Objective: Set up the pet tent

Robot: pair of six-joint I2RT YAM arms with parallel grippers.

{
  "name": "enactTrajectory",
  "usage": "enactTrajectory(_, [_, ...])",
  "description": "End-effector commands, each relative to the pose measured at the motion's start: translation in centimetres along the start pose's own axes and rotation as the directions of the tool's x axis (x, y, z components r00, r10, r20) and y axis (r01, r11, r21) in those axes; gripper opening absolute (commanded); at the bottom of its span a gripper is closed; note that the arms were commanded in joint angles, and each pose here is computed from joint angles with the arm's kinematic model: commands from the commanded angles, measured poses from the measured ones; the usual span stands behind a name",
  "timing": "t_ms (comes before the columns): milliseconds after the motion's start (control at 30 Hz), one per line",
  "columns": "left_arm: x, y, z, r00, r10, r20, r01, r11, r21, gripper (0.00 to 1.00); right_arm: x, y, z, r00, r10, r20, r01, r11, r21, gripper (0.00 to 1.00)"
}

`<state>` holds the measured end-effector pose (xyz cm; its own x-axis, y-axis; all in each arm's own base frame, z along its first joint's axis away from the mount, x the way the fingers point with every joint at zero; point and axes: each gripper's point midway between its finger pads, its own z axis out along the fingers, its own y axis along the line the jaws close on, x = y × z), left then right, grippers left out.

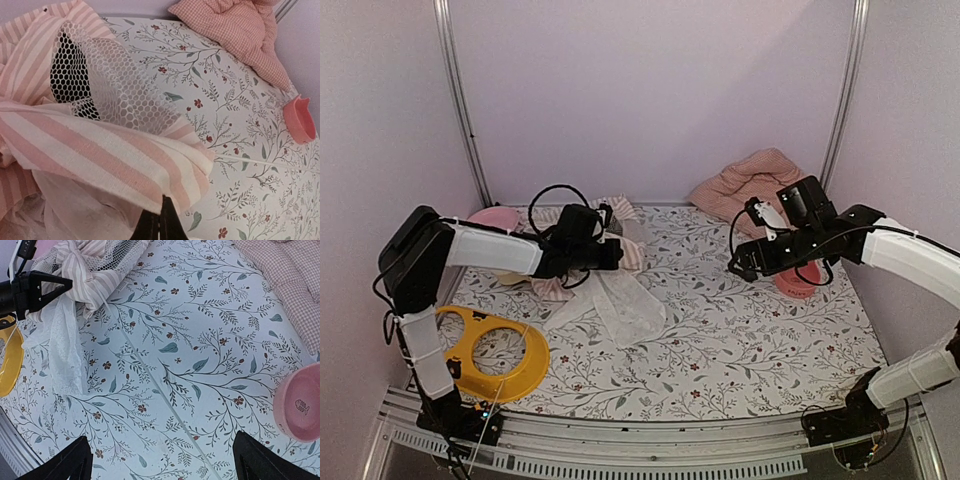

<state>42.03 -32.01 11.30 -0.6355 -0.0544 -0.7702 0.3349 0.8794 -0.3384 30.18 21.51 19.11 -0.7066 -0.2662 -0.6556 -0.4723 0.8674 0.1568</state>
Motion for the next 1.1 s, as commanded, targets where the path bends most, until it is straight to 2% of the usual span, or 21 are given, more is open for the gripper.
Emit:
enactTrajectory(0, [3.0, 1.2, 1.6, 0.997, 0.030, -0.076, -0.031, 0.999, -0.011, 0.00, 2.9, -1.3, -2.5, 0.990, 0.082, -0.111, -0.073, 0.994, 0.085, 1.00])
enactTrajectory(200, [3.7, 2.2, 1.4, 0.997, 0.007, -0.076, -0.007, 1.000, -0.006, 0.00, 7.6, -2.5, -3.9, 0.961, 0.167, -0.219, -0.126, 0.974, 0.187, 0.99])
enactTrajectory(333, [3.6, 2.8, 1.3, 0.997, 0.000, -0.074, -0.001, 1.000, -0.011, 0.00, 9.2, -2.1, -1.7, 0.944, 0.157, -0.289, -0.107, 0.978, 0.181, 0.99])
enactTrajectory(433, [3.6, 3.4, 1.2, 0.997, -0.008, -0.072, 0.007, 1.000, -0.018, 0.00, 10.5, -0.5, 0.5, 0.930, 0.101, -0.352, -0.052, 0.988, 0.146, 1.00])
enactTrajectory(667, [2.7, 4.0, 1.0, 0.998, -0.025, -0.054, 0.025, 1.000, -0.015, 0.00, 13.3, 0.4, 2.9, 0.883, 0.055, -0.465, 0.002, 0.993, 0.121, 0.92])
enactTrajectory(900, [2.1, 4.2, 0.8, 0.999, -0.033, -0.040, 0.033, 0.999, -0.008, 0.00, 16.1, 0.6, 4.2, 0.835, 0.051, -0.548, 0.021, 0.992, 0.125, 0.77])
enactTrajectory(1067, [1.8, 4.4, 0.4, 0.999, -0.032, -0.034, 0.032, 0.999, -0.006, 0.00, 16.2, 0.1, 4.9, 0.834, 0.073, -0.547, 0.019, 0.987, 0.161, 0.78])
